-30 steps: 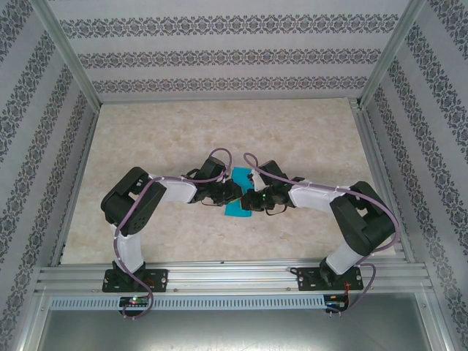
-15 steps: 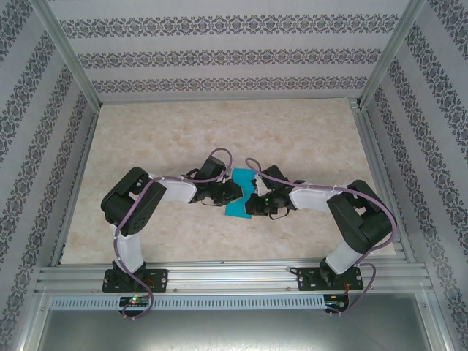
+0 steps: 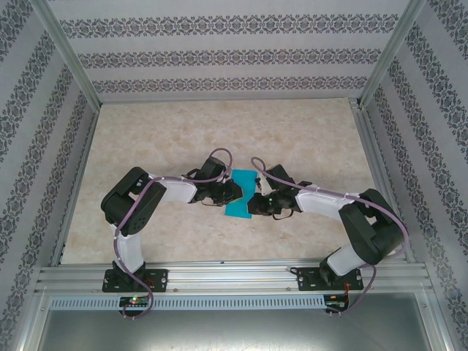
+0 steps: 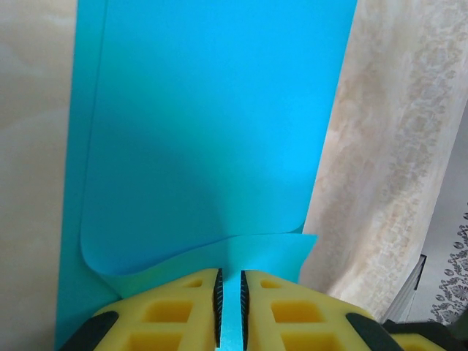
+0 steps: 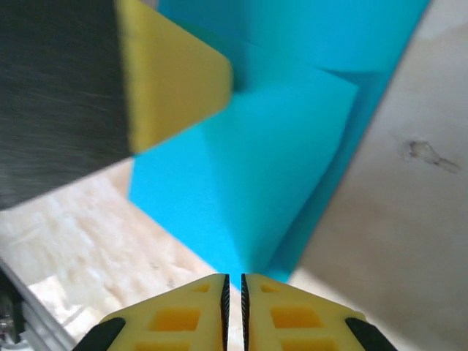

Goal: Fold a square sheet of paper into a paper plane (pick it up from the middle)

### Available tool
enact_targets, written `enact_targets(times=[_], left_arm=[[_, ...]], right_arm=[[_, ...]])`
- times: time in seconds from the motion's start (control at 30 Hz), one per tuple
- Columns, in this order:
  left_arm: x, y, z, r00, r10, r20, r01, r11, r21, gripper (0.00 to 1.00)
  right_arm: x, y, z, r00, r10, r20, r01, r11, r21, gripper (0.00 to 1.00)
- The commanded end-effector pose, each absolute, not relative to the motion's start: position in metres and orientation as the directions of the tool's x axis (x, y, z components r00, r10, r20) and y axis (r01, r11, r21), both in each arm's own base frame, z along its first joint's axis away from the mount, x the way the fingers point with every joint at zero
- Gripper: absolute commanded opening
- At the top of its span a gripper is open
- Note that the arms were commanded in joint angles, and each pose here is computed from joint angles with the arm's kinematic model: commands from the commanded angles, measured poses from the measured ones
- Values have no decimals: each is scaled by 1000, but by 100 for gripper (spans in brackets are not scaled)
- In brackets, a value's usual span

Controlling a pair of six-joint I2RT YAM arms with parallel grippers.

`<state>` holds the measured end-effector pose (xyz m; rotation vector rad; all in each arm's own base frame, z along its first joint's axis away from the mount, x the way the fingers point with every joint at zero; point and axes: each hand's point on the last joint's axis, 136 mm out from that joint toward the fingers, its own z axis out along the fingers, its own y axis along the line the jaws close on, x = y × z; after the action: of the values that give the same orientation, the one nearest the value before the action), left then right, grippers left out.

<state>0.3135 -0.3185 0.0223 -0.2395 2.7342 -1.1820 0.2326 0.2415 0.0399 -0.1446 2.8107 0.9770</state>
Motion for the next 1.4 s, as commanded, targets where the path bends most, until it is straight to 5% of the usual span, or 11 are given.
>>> enact_targets(times=[0.0, 0.27, 0.77, 1.37], left_arm=[[297, -305, -3, -982, -188, -34, -122, 751, -649, 19], [297, -305, -4, -982, -187, -33, -121, 752, -647, 19], [293, -299, -14, -981, -190, -26, -132, 772, -622, 16], [293, -298, -16, -982, -187, -26, -132, 776, -617, 16]], right_arm=[[235, 254, 59, -983, -5, -182, -127, 736, 665, 17], [234, 275, 41, -993, -48, -111, -110, 739, 665, 19], [213, 236, -7, -1000, 4, 26, 19, 779, 626, 20], [189, 222, 4, -991, 87, 103, 133, 757, 639, 22]])
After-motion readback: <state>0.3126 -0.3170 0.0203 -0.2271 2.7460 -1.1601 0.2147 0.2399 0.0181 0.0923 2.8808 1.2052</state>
